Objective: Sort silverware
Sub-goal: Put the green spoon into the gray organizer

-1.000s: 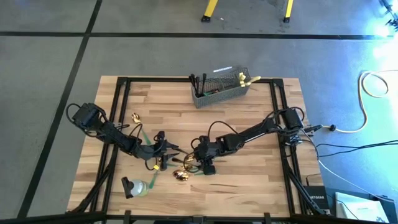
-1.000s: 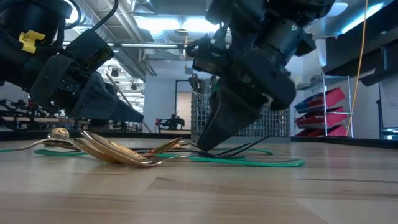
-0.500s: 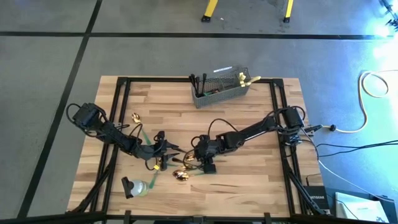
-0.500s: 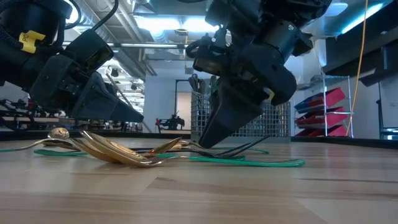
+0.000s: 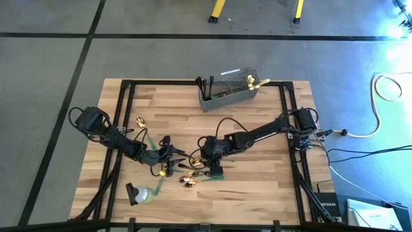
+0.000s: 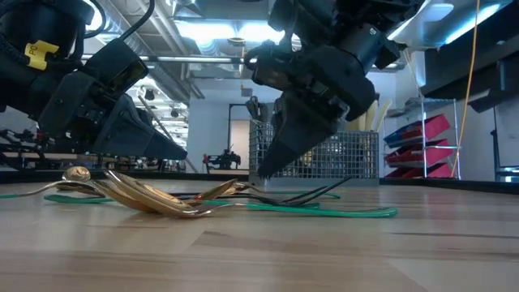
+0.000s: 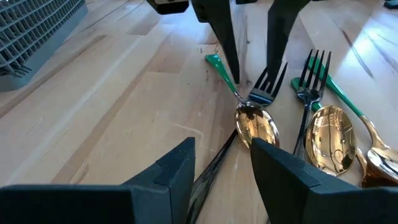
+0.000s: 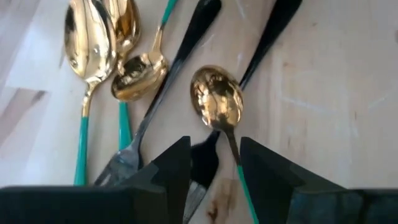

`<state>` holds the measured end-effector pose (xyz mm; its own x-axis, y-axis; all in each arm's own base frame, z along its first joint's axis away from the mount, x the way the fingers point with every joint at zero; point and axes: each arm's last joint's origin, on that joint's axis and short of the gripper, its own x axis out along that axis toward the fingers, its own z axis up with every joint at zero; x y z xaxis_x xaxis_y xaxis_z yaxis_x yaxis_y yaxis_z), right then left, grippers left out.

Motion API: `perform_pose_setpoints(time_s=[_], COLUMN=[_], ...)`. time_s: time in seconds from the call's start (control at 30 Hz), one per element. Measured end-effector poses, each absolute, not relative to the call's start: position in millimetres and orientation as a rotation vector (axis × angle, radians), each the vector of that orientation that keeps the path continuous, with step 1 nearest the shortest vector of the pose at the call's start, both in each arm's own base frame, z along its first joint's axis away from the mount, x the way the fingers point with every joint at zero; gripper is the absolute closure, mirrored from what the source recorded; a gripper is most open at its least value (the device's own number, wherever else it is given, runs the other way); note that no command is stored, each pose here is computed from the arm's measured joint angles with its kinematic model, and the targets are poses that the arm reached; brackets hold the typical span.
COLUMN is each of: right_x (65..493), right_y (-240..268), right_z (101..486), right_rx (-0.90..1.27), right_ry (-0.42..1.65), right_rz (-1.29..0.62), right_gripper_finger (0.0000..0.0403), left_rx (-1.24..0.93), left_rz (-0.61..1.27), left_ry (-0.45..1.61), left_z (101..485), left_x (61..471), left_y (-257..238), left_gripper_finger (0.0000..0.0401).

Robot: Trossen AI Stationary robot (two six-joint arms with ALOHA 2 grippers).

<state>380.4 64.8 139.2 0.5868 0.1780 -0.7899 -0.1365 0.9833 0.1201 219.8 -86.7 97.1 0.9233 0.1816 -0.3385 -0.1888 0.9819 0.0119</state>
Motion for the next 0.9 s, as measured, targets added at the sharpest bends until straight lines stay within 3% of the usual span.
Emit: perform_pose_setpoints(time_s=[0.57,0.9], right_x=[373,374], right_y=[46,46], right_z=[113,113], right_rx=[0.055,0.050], right_ry=[0.954,0.939], right_rz=[0.135,0.121], right_gripper_finger=[0.0280,0.0355], left_rx=[-0.022,-0.022], left_rz=[0.190,0.190], left_ry=[0.343,0.343], left_z=[97,97], left_x=[220,220], left_y=[-87,-87], left_gripper_finger=[0.0260,0.0260])
